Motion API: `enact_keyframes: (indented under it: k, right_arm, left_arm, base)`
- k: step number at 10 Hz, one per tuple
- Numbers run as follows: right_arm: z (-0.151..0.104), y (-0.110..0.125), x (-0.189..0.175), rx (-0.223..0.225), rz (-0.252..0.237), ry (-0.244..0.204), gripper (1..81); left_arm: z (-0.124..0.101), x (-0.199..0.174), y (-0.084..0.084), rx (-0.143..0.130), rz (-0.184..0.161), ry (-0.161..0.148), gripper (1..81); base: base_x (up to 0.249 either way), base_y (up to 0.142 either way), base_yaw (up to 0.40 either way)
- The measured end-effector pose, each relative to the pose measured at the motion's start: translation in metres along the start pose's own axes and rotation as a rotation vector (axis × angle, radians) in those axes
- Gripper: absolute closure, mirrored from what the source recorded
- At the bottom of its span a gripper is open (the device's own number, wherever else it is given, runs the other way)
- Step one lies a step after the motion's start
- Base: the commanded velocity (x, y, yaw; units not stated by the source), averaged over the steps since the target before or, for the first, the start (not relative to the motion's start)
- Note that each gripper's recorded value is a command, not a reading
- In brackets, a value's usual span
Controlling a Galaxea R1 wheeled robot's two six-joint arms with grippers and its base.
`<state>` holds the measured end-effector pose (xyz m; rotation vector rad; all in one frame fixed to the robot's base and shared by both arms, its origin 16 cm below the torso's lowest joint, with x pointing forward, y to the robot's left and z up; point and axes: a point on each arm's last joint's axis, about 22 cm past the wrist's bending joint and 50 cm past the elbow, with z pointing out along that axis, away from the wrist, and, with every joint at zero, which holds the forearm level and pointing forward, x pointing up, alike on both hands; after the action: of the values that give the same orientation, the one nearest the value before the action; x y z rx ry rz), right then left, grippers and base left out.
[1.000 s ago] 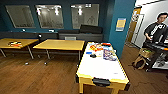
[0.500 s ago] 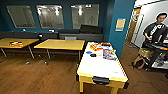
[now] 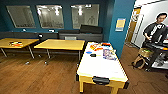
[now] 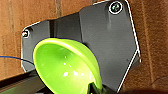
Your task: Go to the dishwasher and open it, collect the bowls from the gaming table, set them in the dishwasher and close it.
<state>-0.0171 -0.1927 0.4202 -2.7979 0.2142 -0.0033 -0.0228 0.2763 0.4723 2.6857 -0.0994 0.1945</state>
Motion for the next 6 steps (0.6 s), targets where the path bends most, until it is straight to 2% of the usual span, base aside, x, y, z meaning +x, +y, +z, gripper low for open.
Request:
enact_keyframes:
  k: [1,3,6]
  right_arm:
    - [0.000,0.012,0.003,-0.034,-0.006,0.006,81.1]
    - [0.000,0.015,0.003,-0.056,-0.011,0.008,81.1]
    - [0.001,0.015,0.002,-0.060,-0.016,0.007,81.1]
  left_arm:
    - [0.003,-0.002,-0.008,0.027,0.004,-0.005,81.1]
    - [0.012,-0.003,-0.015,0.062,0.010,-0.013,81.1]
    - [0.018,-0.003,-0.009,0.059,0.011,-0.010,81.1]
  base:
    - [0.000,0.000,0.000]
    - [0.000,0.000,0.000]
    - [0.000,0.000,0.000]
